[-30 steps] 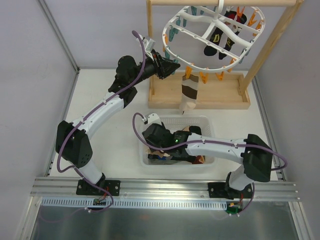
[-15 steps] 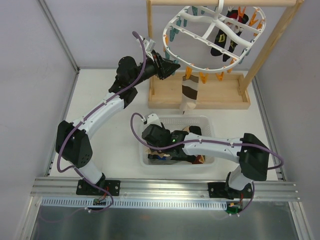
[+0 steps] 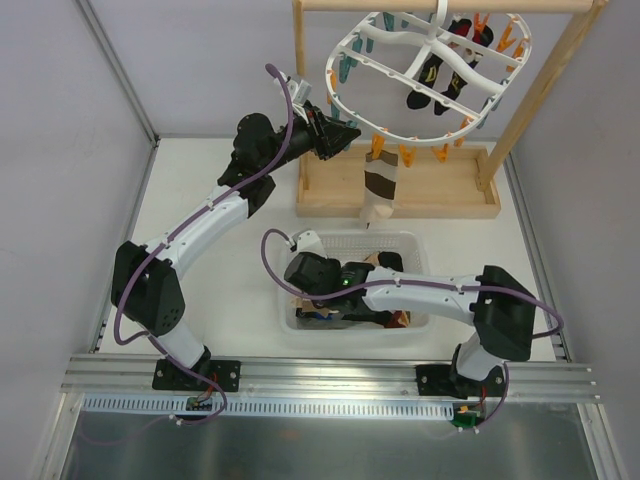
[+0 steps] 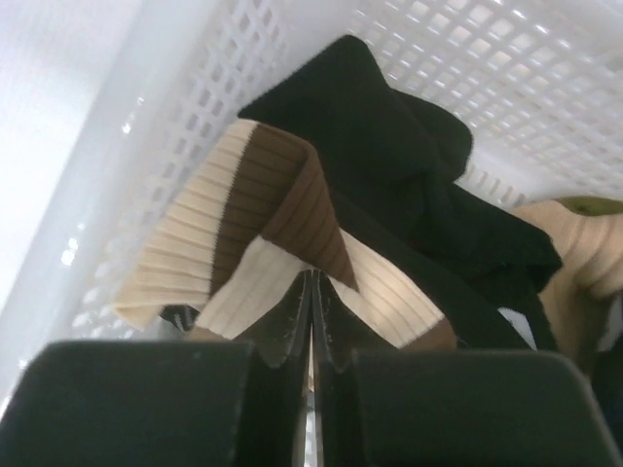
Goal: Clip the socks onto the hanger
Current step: Pick up the sock from the bin.
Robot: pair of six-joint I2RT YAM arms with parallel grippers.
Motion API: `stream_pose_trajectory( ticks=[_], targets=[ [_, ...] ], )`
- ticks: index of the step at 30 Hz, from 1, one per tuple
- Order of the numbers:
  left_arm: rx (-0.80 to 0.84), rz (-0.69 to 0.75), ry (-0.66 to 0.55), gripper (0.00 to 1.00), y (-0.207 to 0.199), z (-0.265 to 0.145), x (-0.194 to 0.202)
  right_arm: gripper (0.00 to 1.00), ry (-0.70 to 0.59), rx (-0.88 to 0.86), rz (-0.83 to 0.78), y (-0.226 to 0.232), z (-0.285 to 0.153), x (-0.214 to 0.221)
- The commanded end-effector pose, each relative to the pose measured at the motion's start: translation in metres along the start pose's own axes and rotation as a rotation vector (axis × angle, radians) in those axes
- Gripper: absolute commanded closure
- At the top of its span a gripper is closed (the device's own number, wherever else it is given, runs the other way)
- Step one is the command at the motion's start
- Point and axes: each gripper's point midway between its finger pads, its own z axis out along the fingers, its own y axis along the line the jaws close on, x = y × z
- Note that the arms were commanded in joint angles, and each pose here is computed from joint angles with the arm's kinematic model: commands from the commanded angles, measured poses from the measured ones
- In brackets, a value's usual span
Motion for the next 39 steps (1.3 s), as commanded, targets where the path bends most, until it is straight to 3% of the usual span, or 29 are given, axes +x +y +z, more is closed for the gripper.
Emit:
stream_pose_trajectory(
  ticks=[1, 8, 11, 12, 15, 23, 32, 39],
  targets=[
    [0.025, 0.018, 0.045, 1.00, -0.012, -0.012, 0.006, 0.99, -0.059, 0.033, 0.036, -0.023, -0.031, -0.013],
    [0.023, 0.014, 0.045, 1.00, -0.011, -0.012, 0.007, 0.97, -0.114, -0.122, 0.101, -0.021, -0.059, -0.013],
    [0.020, 0.011, 0.044, 1.00, -0.011, -0.011, 0.008, 0.75, -0.092, -0.122, 0.095, -0.014, -0.059, -0.017],
    [0.022, 0.009, 0.045, 1.00, -0.011, -0.012, 0.008, 0.62, -0.098, -0.113, 0.082, -0.010, -0.057, -0.018],
    [0.017, 0.009, 0.041, 1.00, -0.010, -0.011, 0.007, 0.49, -0.095, -0.085, 0.066, 0.003, -0.050, -0.023],
    [0.019, 0.006, 0.050, 1.00, -0.010, -0.013, 0.011, 0.50, -0.133, 0.016, 0.120, 0.019, -0.020, -0.040],
    [0.028, 0.011, 0.055, 1.00, -0.012, -0.014, 0.013, 0.51, -0.100, 0.119, 0.076, 0.015, 0.002, -0.029],
    [0.024, 0.025, 0.051, 1.00, -0.012, -0.017, 0.012, 0.62, -0.057, 0.194, 0.037, 0.000, 0.006, -0.012]
  ],
)
